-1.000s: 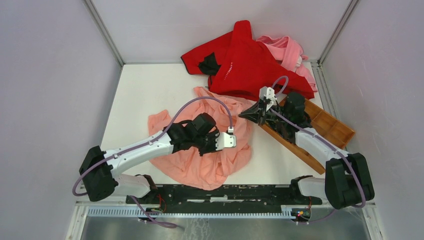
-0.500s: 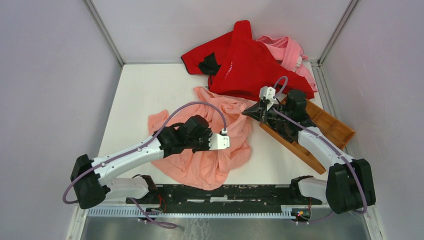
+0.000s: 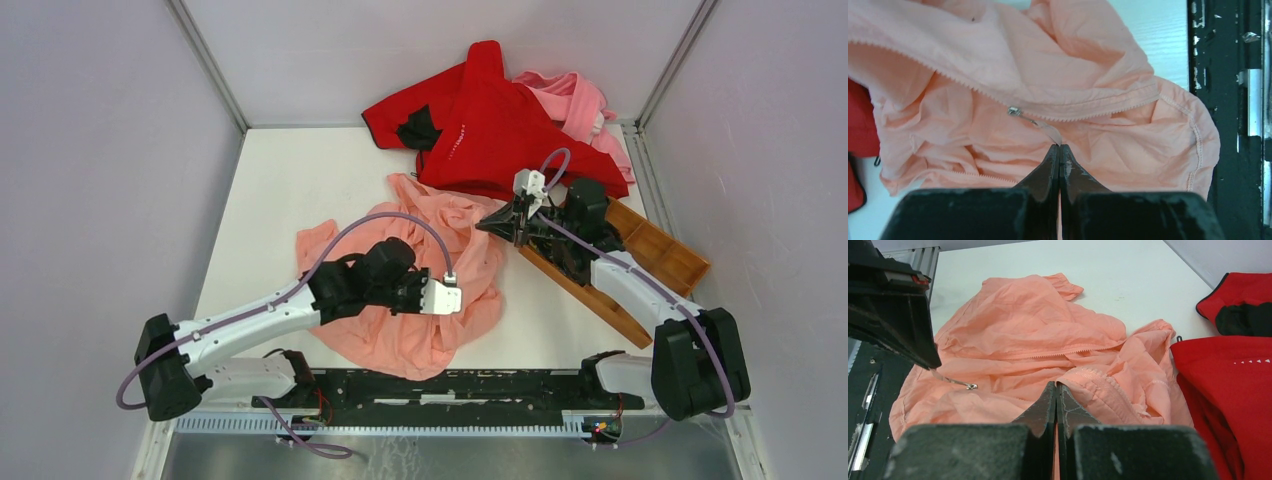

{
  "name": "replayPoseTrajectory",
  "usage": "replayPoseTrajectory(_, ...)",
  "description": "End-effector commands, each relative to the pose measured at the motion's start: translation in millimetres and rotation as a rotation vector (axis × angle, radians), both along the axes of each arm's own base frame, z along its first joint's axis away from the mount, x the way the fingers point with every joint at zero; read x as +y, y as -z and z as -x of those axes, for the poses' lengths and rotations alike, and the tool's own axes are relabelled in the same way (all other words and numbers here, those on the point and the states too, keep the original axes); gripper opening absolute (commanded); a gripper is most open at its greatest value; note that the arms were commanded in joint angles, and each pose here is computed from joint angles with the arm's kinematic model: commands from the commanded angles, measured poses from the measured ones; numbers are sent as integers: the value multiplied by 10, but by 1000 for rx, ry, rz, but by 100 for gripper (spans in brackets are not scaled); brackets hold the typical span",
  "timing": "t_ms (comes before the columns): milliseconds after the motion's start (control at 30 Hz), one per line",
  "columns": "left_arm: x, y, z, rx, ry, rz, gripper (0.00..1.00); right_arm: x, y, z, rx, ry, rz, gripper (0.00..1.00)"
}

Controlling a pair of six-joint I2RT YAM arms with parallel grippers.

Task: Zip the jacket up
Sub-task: Adjust the zipper on the jacket.

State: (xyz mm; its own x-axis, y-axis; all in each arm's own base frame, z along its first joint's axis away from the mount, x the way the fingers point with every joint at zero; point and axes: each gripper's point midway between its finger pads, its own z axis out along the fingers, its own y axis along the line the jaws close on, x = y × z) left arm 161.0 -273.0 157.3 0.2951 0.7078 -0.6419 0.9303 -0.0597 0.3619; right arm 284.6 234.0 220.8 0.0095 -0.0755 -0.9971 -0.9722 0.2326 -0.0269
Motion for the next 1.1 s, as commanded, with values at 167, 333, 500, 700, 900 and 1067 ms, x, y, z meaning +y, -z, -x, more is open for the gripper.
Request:
replayPoseTrajectory(167,28,272,137,-62,142,-202,2,-16,-245,-86,-46,-12,-45,0)
replayPoseTrajectory(333,299,403,84,-107,99,-289,2,-75,-179,-108,-38,15,-36,0)
replayPoseTrajectory(500,268,305,59,-125,73,-241,2,-77,-118,-110,-19,16,-30,0)
replayPoseTrajectory(700,-125,-106,207,-42,75,43,2,-72,-73,2,-37,-24,-19,0)
replayPoseTrajectory(900,-437,-166,436,232,81,217,2,-48,-42,140,-72,-85,-15,0)
replayPoseTrajectory(1067,-635,-206,500,491,38,300,4,-53,22,187,-93,-110,10,0)
